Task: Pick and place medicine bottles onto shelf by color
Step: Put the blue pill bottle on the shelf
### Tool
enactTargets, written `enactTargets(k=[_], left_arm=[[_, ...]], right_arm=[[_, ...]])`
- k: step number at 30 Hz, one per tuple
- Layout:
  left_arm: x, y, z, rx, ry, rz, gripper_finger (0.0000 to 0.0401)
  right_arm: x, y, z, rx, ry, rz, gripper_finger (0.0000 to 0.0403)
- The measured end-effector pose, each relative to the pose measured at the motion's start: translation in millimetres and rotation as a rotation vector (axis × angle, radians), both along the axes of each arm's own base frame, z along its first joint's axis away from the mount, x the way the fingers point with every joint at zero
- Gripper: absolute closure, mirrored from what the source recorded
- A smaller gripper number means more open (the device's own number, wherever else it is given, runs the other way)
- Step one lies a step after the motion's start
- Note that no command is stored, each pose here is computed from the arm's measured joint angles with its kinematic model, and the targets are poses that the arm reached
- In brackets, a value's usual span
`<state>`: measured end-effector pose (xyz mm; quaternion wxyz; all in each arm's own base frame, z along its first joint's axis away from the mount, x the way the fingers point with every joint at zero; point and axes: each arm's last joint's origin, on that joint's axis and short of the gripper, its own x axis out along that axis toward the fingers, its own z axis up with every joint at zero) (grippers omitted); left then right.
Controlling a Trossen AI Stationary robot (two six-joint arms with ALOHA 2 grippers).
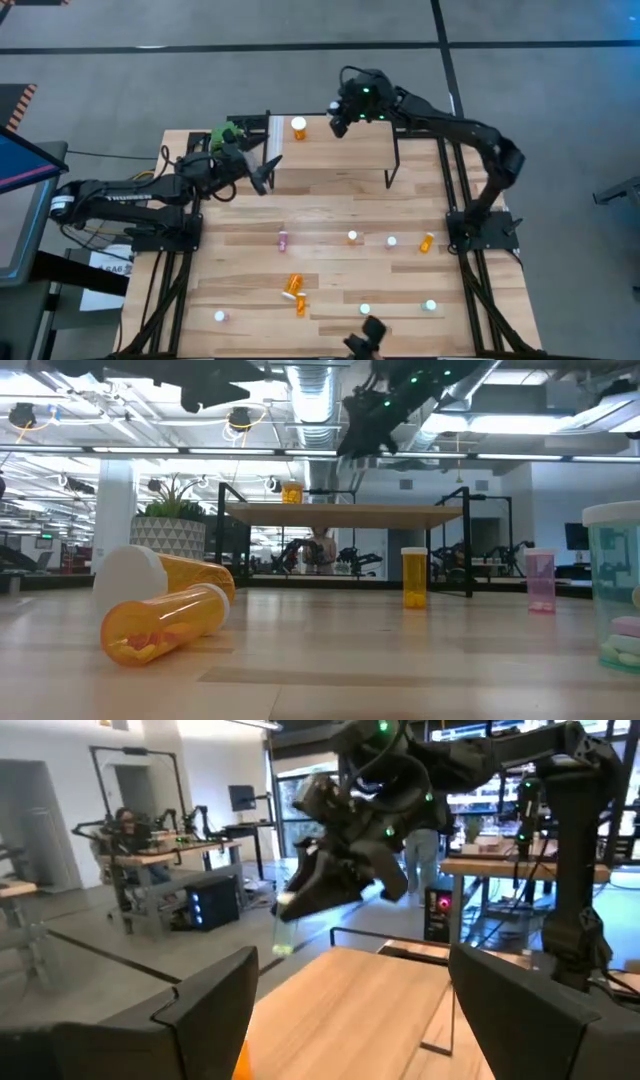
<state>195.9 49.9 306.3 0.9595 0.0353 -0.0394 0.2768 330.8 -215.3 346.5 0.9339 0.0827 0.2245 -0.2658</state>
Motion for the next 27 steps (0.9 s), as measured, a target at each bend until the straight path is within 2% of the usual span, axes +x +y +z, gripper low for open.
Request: enactTargets(k=[7,16,27], left_arm=[[-2.5,1.1,-3.4,-0.014,0.024,0.011,0.0085],[-2.4,1.4,-4.7,-0.038,0.023,0.014,0.0085],[-2.4,1.6,-5.9,-0.045,0.033,0.018,0.0085]], right_arm=[[25.0,-12.6,-25.1,0.050,0.056,0.059,0.0269],[37.6,-16.4,-50.1,0.058,0.164,0.102,0.0269],[35.9,-17.7,-51.9,0.066,0.180,0.098,0.0268]])
